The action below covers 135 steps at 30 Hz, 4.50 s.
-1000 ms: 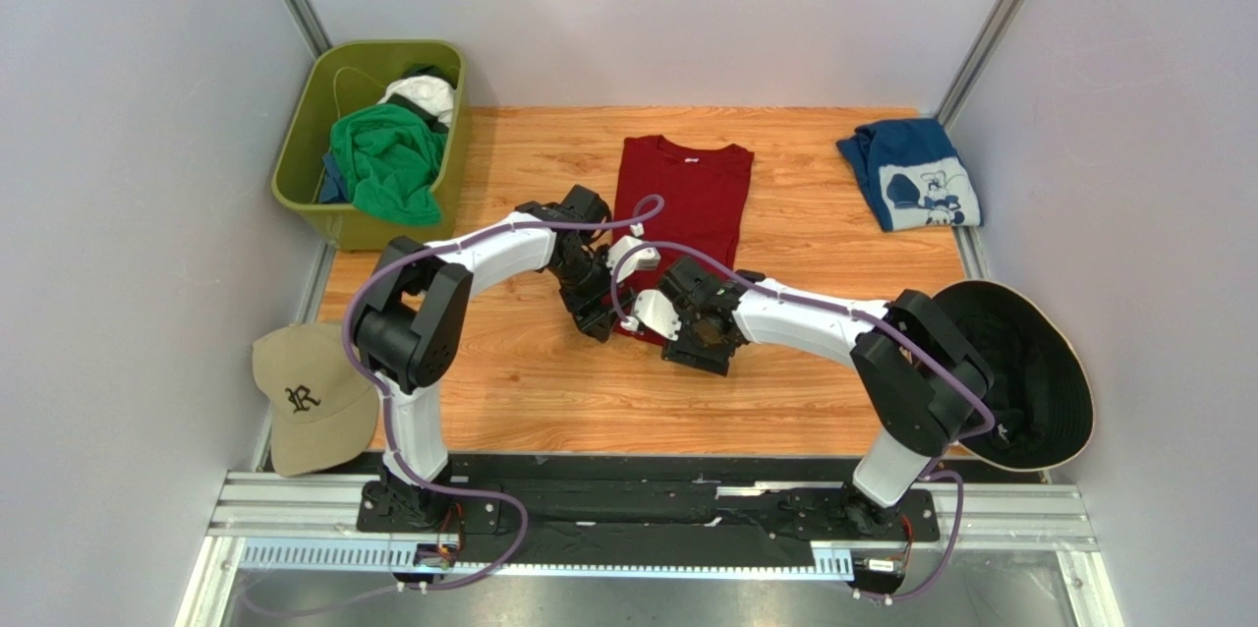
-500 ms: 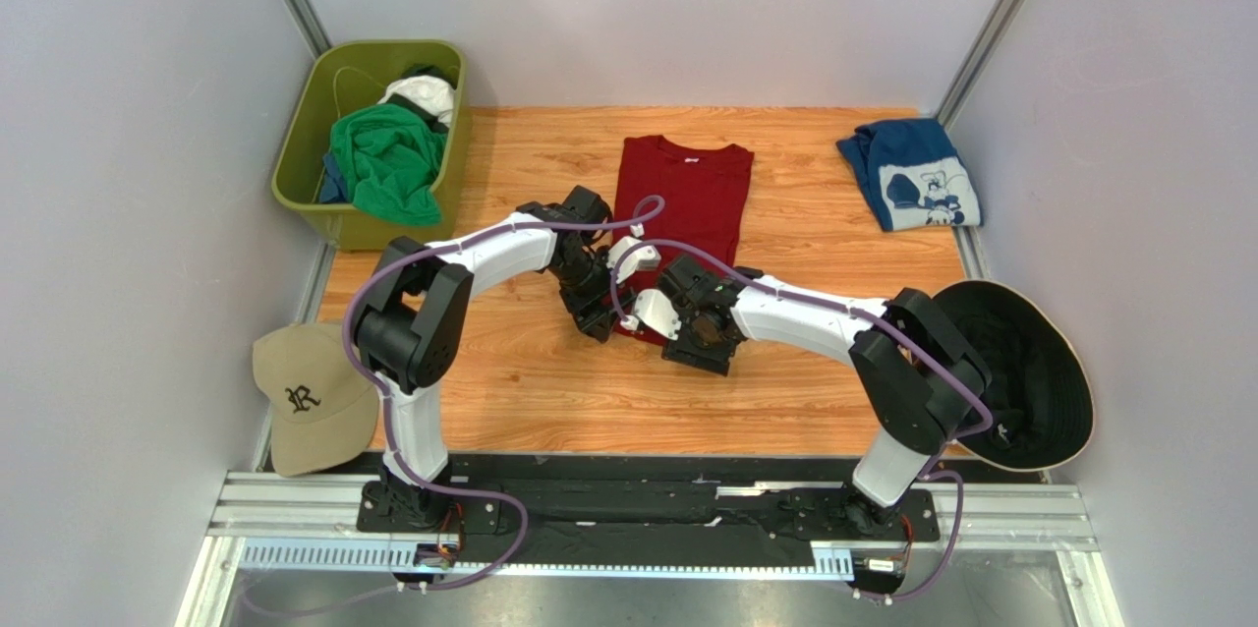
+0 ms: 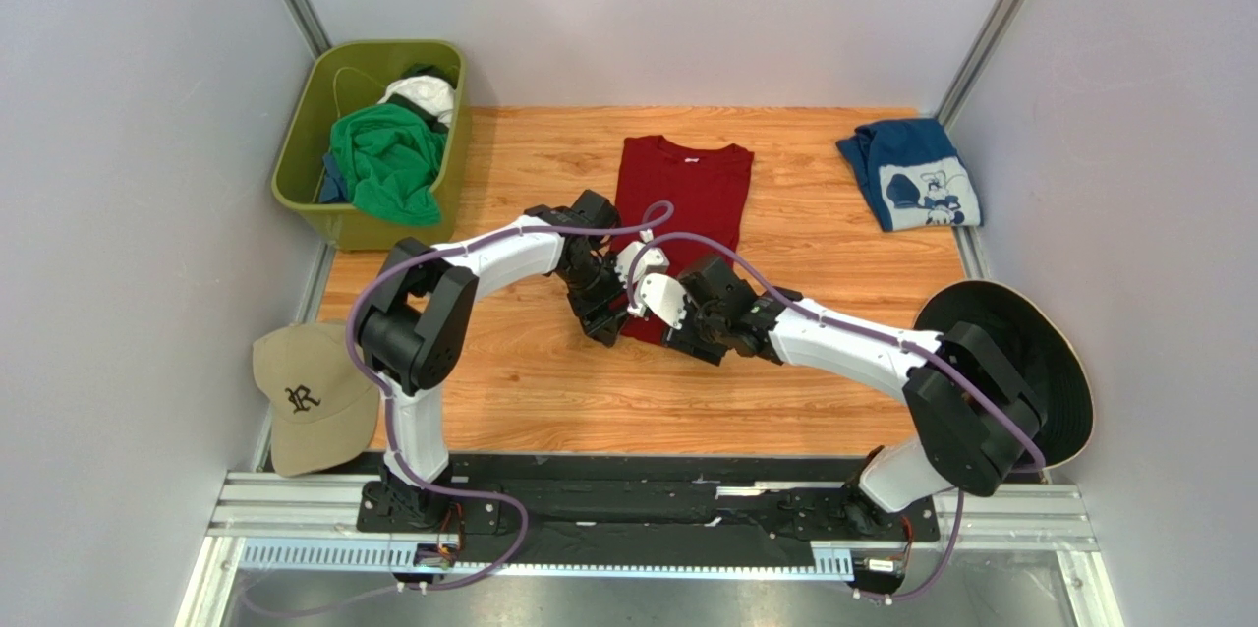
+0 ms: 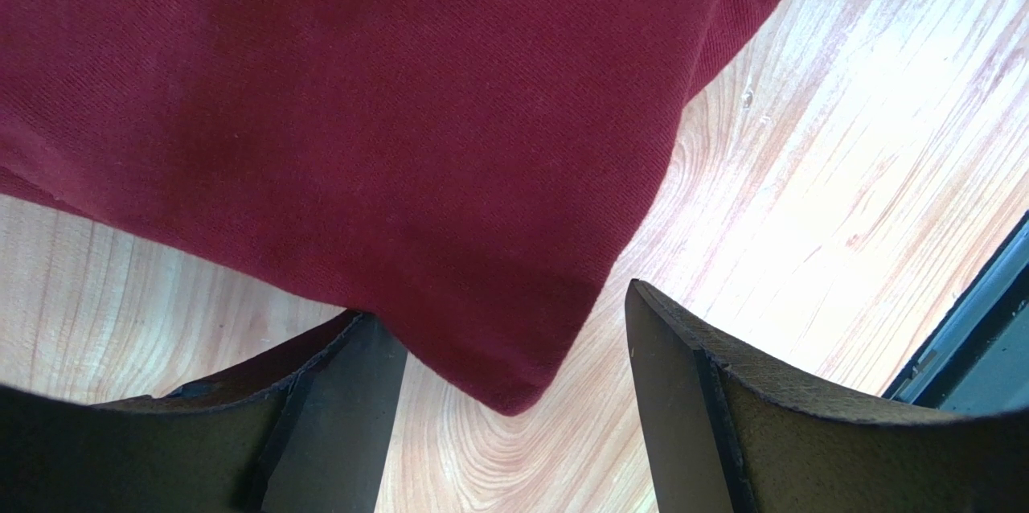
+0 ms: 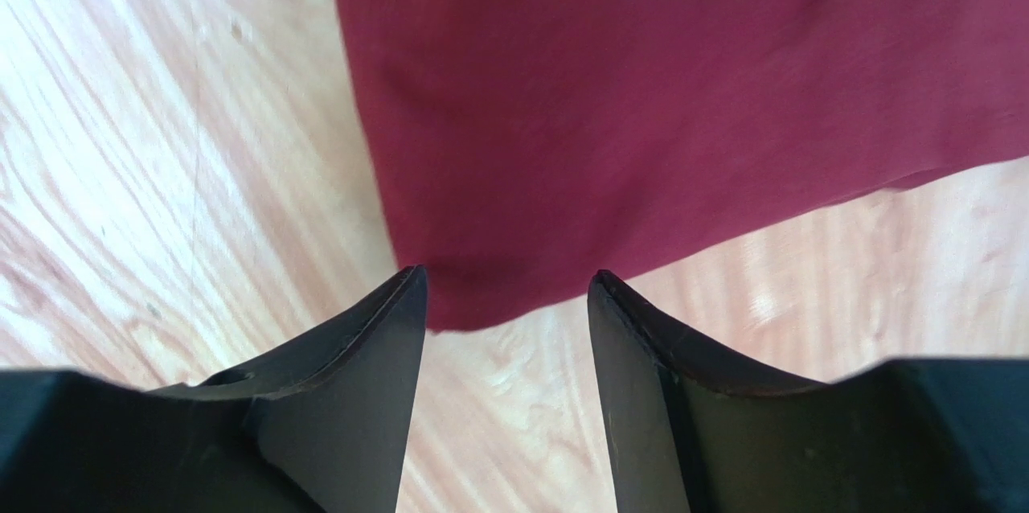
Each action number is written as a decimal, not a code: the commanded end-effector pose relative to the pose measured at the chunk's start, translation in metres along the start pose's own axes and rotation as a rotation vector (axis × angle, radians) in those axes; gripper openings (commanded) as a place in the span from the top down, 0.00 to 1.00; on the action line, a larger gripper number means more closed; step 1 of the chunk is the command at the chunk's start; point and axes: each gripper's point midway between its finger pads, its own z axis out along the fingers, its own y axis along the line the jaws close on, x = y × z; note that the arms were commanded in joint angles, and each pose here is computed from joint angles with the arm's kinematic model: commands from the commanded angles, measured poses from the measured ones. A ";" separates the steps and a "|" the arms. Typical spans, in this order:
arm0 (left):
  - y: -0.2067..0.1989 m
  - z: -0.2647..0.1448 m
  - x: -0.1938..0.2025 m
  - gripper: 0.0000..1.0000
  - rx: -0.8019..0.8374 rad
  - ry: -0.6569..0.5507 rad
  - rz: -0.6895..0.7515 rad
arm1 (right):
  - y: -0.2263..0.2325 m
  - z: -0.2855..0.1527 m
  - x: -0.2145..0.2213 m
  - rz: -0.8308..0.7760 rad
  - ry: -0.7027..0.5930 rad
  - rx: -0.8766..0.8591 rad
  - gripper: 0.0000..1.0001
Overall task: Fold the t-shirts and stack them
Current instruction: Fold the tshirt
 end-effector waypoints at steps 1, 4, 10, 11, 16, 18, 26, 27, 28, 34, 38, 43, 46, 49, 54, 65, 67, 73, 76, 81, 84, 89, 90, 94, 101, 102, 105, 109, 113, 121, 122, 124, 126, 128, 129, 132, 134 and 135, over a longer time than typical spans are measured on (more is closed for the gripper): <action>0.000 -0.002 -0.005 0.26 0.001 0.006 0.025 | -0.013 -0.008 -0.033 0.024 -0.153 0.054 0.44; 0.003 -0.003 -0.007 0.26 -0.005 0.011 0.037 | -0.014 -0.008 -0.035 0.020 -0.160 0.057 0.44; 0.006 -0.004 -0.007 0.26 -0.009 0.022 0.052 | -0.007 -0.004 -0.029 0.014 -0.144 0.030 0.44; 0.006 -0.004 -0.007 0.26 -0.012 0.026 0.056 | -0.006 -0.005 -0.028 0.013 -0.140 0.028 0.44; 0.011 -0.006 -0.012 0.26 -0.021 0.026 0.068 | 0.002 -0.010 -0.024 0.002 -0.148 -0.006 0.44; 0.013 -0.006 -0.017 0.26 -0.024 0.022 0.071 | 0.004 -0.009 -0.020 0.001 -0.141 -0.007 0.44; 0.014 -0.002 -0.016 0.27 -0.012 0.034 0.069 | 0.008 0.000 -0.011 -0.027 -0.117 -0.014 0.44; 0.013 -0.002 -0.014 0.27 -0.010 0.038 0.065 | 0.008 0.001 -0.009 -0.025 -0.110 -0.016 0.44; 0.013 -0.001 -0.013 0.27 -0.006 0.038 0.063 | 0.009 0.003 -0.008 -0.028 -0.110 -0.019 0.44; 0.015 0.002 -0.015 0.27 -0.004 0.039 0.068 | 0.010 0.012 -0.003 -0.031 -0.091 -0.028 0.45; 0.017 0.000 -0.018 0.27 -0.007 0.040 0.073 | 0.007 0.017 0.002 -0.024 -0.079 -0.032 0.48; 0.015 -0.001 -0.019 0.28 -0.001 0.034 0.069 | 0.000 0.025 0.009 -0.002 -0.061 -0.043 0.61; 0.010 -0.003 -0.017 0.31 0.007 0.030 0.059 | -0.003 0.028 0.009 0.003 -0.055 -0.042 0.78; 0.006 -0.006 -0.013 0.35 0.011 0.029 0.051 | -0.002 0.027 0.009 0.007 -0.052 -0.052 0.95; -0.006 -0.010 -0.003 0.60 0.027 0.029 0.039 | 0.004 0.018 0.007 0.020 -0.054 -0.088 1.00; -0.021 -0.002 0.010 1.00 0.082 0.058 0.014 | 0.015 0.005 -0.001 0.000 -0.055 -0.116 1.00; -0.024 -0.002 0.011 1.00 0.080 0.064 0.022 | 0.019 0.002 -0.001 -0.003 -0.054 -0.129 1.00; -0.047 -0.001 0.027 1.00 0.108 0.096 0.033 | 0.042 -0.014 -0.006 -0.028 -0.068 -0.186 1.00; -0.059 -0.004 0.040 1.00 0.123 0.113 0.028 | 0.055 -0.025 -0.011 -0.058 -0.079 -0.208 1.00; -0.075 -0.017 0.053 1.00 0.136 0.118 0.047 | 0.078 -0.045 -0.019 -0.083 -0.097 -0.251 1.00; -0.087 -0.024 0.061 1.00 0.162 0.117 0.047 | 0.082 -0.056 -0.021 -0.076 -0.106 -0.256 1.00; -0.094 -0.039 0.059 1.00 0.150 0.082 0.065 | 0.079 -0.067 -0.027 -0.068 -0.122 -0.233 1.00; -0.094 -0.041 0.056 1.00 0.142 0.075 0.069 | 0.076 -0.068 -0.028 -0.067 -0.123 -0.217 1.00; -0.087 -0.052 0.039 1.00 0.105 0.044 0.096 | 0.063 -0.075 -0.038 -0.073 -0.134 -0.170 1.00; -0.070 -0.065 0.013 1.00 0.036 0.008 0.134 | 0.028 -0.085 -0.055 -0.096 -0.144 -0.047 1.00; -0.068 -0.067 0.011 1.00 0.029 0.003 0.136 | 0.023 -0.089 -0.059 -0.098 -0.152 -0.029 1.00; -0.060 -0.079 -0.002 1.00 -0.007 -0.030 0.144 | 0.008 -0.095 -0.067 -0.101 -0.162 0.014 1.00; -0.042 -0.100 -0.021 1.00 -0.062 -0.075 0.150 | -0.011 -0.101 -0.074 -0.108 -0.165 0.058 1.00; -0.020 -0.115 -0.035 1.00 -0.108 -0.105 0.150 | -0.034 -0.099 -0.072 -0.096 -0.148 0.091 1.00; 0.034 -0.117 -0.060 1.00 -0.130 -0.124 0.121 | -0.073 -0.074 -0.071 -0.079 -0.108 0.107 1.00; 0.039 -0.114 -0.061 1.00 -0.129 -0.120 0.117 | -0.084 -0.074 -0.073 -0.074 -0.113 0.124 1.00; 0.053 -0.109 -0.066 1.00 -0.127 -0.119 0.108 | -0.095 -0.068 -0.072 -0.063 -0.109 0.126 1.00; 0.060 -0.105 -0.069 1.00 -0.123 -0.111 0.104 | -0.110 -0.061 -0.073 -0.054 -0.102 0.131 1.00; 0.070 -0.101 -0.074 1.00 -0.123 -0.109 0.104 | -0.123 -0.052 -0.071 -0.040 -0.087 0.135 1.00; 0.072 -0.099 -0.075 1.00 -0.120 -0.107 0.101 | -0.131 -0.054 -0.077 -0.042 -0.099 0.146 1.00; 0.083 -0.101 -0.086 1.00 -0.138 -0.119 0.112 | -0.144 -0.043 -0.074 -0.034 -0.080 0.147 1.00; 0.091 -0.097 -0.088 1.00 -0.145 -0.114 0.111 | -0.157 -0.043 -0.078 -0.027 -0.083 0.165 1.00; 0.096 -0.101 -0.093 1.00 -0.155 -0.125 0.115 | -0.159 -0.036 -0.077 -0.028 -0.072 0.159 1.00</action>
